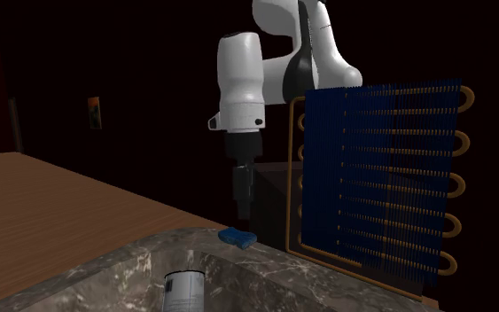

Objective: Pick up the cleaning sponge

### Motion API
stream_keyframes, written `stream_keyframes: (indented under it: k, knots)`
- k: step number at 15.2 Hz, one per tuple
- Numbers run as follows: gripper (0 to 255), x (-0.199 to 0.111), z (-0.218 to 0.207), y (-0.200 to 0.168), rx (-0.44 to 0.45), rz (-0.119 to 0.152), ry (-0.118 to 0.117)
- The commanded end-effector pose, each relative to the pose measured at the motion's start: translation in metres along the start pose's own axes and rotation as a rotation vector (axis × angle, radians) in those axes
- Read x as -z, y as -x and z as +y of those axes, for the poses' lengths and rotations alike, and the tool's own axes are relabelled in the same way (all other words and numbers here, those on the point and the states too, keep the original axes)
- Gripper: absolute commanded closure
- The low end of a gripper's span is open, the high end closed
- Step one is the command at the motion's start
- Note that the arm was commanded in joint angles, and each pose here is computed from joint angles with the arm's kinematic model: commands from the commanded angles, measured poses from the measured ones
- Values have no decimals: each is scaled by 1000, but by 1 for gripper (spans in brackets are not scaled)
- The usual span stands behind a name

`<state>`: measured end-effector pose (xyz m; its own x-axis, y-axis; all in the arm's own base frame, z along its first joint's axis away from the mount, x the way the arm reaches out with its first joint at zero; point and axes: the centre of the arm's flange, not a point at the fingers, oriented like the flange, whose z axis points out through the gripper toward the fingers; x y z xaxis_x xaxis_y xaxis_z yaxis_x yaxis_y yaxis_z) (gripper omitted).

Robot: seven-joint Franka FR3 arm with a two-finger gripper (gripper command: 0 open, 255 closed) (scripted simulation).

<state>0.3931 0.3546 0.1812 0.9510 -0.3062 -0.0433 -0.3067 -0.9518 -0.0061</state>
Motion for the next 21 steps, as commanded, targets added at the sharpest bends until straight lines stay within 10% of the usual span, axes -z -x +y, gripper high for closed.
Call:
stream_keyframes:
  k: [1,10,11,21]
  knots:
    - [0,-17,-14,1,-14,0,-3]
    - [0,-57,-14,-1,-14,0,-2]
    - [255,-58,-14,-1,-14,-1,-2]
    - [255,-52,-14,-1,-14,0,-2]
